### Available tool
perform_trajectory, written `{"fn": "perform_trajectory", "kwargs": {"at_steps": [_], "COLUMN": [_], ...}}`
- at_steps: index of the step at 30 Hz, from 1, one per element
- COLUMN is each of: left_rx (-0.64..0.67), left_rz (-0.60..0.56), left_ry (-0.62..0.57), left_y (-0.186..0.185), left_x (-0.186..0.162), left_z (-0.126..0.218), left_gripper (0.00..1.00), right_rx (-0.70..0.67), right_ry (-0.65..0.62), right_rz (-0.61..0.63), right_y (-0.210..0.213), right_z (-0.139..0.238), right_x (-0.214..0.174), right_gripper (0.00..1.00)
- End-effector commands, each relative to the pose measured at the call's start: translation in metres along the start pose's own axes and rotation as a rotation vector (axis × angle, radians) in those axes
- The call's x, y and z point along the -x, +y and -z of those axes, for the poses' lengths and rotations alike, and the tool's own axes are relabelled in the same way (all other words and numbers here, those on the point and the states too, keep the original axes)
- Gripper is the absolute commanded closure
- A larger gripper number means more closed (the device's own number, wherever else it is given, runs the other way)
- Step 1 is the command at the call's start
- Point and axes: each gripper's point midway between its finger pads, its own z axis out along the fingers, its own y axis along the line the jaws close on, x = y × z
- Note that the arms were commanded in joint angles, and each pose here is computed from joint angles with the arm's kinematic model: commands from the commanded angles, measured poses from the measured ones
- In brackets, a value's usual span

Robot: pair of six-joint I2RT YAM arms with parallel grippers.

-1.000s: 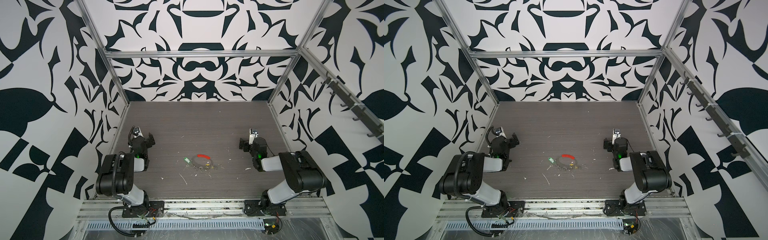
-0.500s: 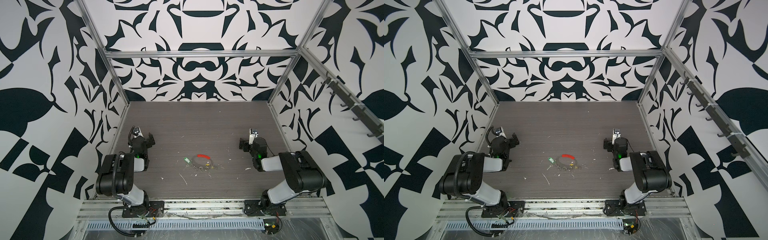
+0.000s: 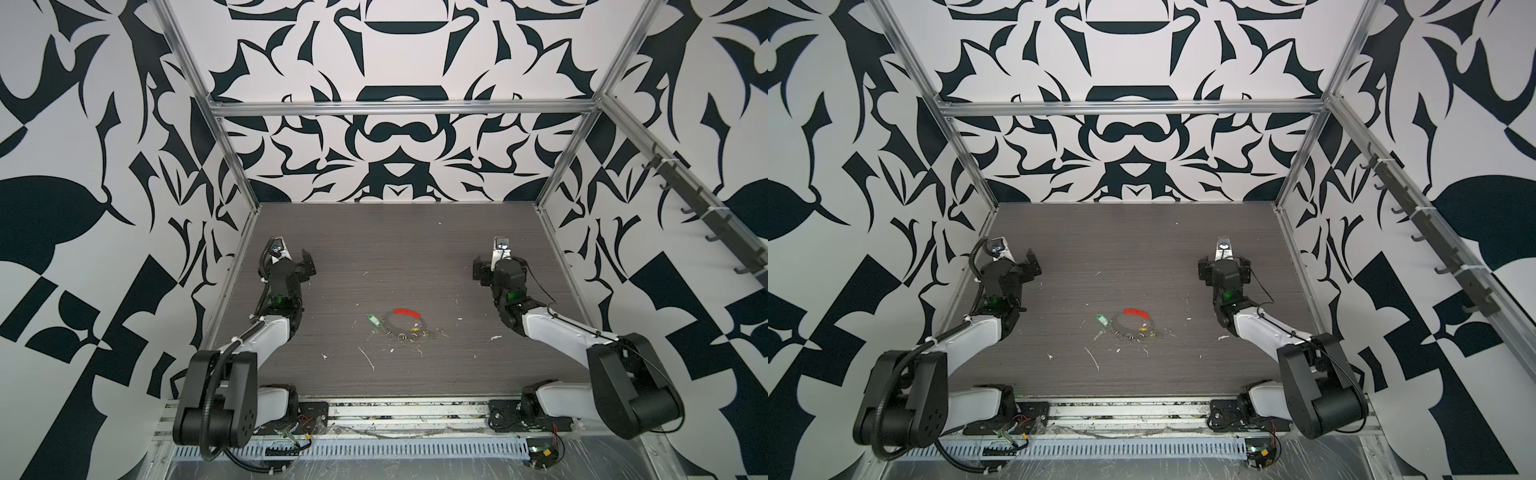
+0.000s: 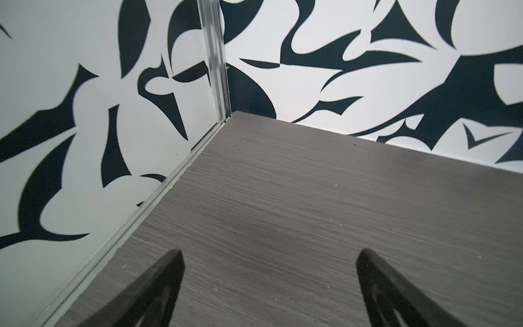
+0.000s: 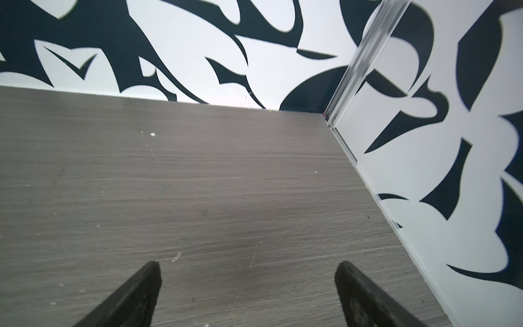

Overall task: Remove the keys from the keyring
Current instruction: 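Reach the right gripper down to the metal keyring edge while the left arm rises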

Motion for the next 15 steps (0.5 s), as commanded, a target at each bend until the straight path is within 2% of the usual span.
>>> {"fn": "perform_trajectory", "kwargs": {"at_steps": [1, 3, 4, 5, 6, 7, 8, 10, 13, 15], "left_rx": [0.025, 0.007, 0.027, 0.089, 0.158, 0.171, 0.135, 0.037, -0.066, -0.172], "left_rz": [0.171, 0.362, 0.468, 0.615, 0.738, 0.791, 0.823, 0.889, 0.992, 0.980], "left_ry": [0.027, 0.019, 0.053, 0.112, 0.144, 0.149, 0.145, 0.129, 0.137, 0.162], "left_y": [0.005, 0.002, 0.005, 0.013, 0.022, 0.025, 0.022, 0.014, 0.002, -0.013], "left_x": [0.002, 0.007, 0.001, -0.013, -0.022, -0.025, -0.025, -0.023, -0.026, -0.025], "left_z": [0.007, 0.010, 0.013, 0.018, 0.024, 0.026, 0.025, 0.027, 0.036, 0.042], "left_gripper": [0.01, 0.01, 0.01, 0.01, 0.01, 0.01, 0.01, 0.01, 0.01, 0.01], "right_rx": [-0.152, -0.215, -0.149, -0.032, 0.048, 0.123, 0.200, 0.271, 0.377, 0.478], "right_ry": [0.057, 0.173, 0.203, 0.222, 0.236, 0.245, 0.276, 0.363, 0.489, 0.561], "right_rz": [-0.222, -0.480, -0.530, -0.541, -0.540, -0.544, -0.553, -0.522, -0.380, -0.295], "right_y": [-0.023, -0.032, -0.022, -0.004, 0.010, 0.023, 0.037, 0.055, 0.089, 0.116], "right_z": [0.007, 0.015, 0.012, 0.009, 0.009, 0.011, 0.015, 0.024, 0.048, 0.070], "right_x": [0.009, -0.009, -0.011, -0.012, -0.014, -0.015, -0.017, -0.028, -0.051, -0.071], "right_gripper": [0.00, 0.01, 0.01, 0.06, 0.07, 0.07, 0.09, 0.12, 0.18, 0.22]}}
